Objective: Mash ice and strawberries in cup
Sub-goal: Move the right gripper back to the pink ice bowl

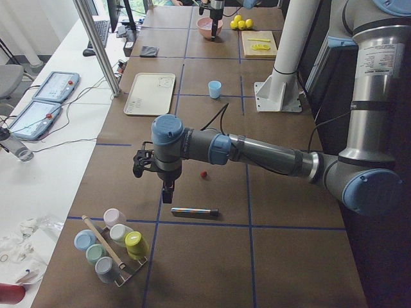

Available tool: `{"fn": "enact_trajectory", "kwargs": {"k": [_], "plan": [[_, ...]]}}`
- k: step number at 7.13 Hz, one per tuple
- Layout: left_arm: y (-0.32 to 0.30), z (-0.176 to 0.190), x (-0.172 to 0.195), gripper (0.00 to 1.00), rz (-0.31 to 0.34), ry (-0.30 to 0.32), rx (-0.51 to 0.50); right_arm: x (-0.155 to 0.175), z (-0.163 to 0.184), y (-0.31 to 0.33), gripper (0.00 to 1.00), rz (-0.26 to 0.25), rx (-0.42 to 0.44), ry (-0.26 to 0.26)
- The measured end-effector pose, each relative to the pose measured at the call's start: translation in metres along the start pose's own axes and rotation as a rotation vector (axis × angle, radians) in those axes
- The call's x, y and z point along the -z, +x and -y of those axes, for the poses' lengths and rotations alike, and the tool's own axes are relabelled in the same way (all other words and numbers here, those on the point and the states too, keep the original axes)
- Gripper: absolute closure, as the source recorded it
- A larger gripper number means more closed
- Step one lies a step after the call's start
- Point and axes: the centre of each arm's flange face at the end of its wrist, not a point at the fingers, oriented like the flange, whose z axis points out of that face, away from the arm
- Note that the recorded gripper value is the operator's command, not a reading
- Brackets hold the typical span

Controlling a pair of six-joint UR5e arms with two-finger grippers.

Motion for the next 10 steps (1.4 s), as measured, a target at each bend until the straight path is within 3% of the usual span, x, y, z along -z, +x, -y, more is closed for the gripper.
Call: {"fn": "enact_trajectory", "kwargs": {"k": [2,4,6,8,10], "plan": [[0.005,0.0,0.005,0.0,-0.007,0.008,0.01,-0.014,0.002,0.106,0.01,-0.013,0.013,0.029],[0.01,0.0,0.008,0.0,-0.026,0.012,0.018,-0.027,0.0,0.224,0.01,-0.042,0.061,0.009],[0.013,-0.001,0.011,0.0,-0.03,0.016,0.017,-0.057,0.005,0.325,0.01,-0.005,0.022,-0.011],[0.016,-0.001,0.013,0.0,-0.032,0.02,0.013,-0.075,0.01,0.382,0.01,0.026,-0.054,-0.033],[0.016,-0.001,0.013,0.0,-0.033,0.021,0.012,-0.089,0.018,0.399,0.15,0.004,-0.077,-0.032]]}}
